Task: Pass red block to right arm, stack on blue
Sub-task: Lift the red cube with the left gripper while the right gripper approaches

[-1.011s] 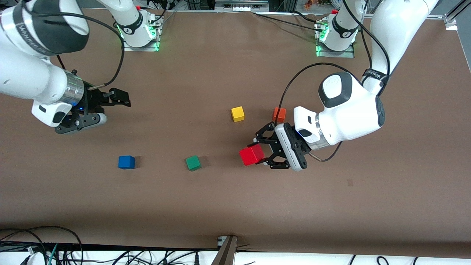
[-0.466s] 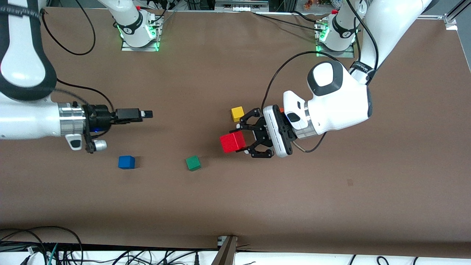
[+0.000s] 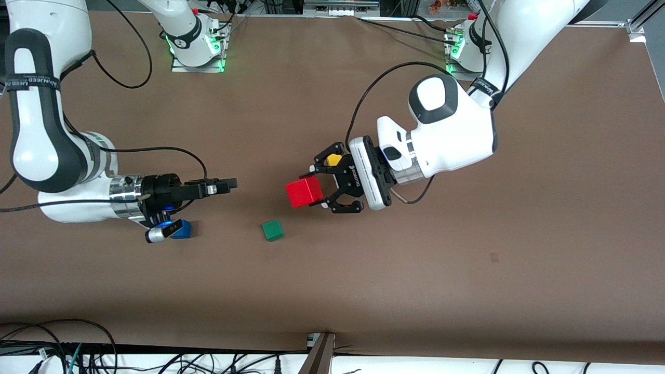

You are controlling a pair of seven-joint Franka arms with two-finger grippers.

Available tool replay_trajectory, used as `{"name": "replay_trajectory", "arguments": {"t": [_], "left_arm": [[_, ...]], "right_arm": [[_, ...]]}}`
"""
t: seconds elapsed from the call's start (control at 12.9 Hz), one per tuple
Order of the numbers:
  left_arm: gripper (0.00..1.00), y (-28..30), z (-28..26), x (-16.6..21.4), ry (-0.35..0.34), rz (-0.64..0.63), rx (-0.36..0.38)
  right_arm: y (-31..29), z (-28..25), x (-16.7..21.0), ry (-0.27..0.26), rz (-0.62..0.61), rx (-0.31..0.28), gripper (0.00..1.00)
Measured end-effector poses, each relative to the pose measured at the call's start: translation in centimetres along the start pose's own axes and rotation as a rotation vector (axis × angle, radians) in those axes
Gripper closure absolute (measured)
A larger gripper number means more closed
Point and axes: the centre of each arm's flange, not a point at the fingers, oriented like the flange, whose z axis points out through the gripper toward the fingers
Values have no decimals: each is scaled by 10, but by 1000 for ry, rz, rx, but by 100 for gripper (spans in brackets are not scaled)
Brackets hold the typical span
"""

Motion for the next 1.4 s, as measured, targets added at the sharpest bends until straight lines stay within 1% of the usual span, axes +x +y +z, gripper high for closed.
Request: {"name": "replay_trajectory", "arguments": {"t": [0.31,0.47,0.54,0.78,1.09,1.4], "left_arm": [[44,18,33,-9,33,-13,24],[44,20,38,-8,43,-20,21],[44,20,36,-6,50,-25,21],[44,20,33,1,67,-29,21],[44,28,42,5,76,-36,5],[44,26,51,4,84,-45,-4]], "right_arm": [[6,33,15,-26,30,181,0],[16,52,25,-37,30,246,0],[23,57,30,-37,20,260,0],[45,57,42,-21,-32,273,0],[44,58,41,-45,-46,288,0],[40,59,38,-67,-50,317,0]]}}
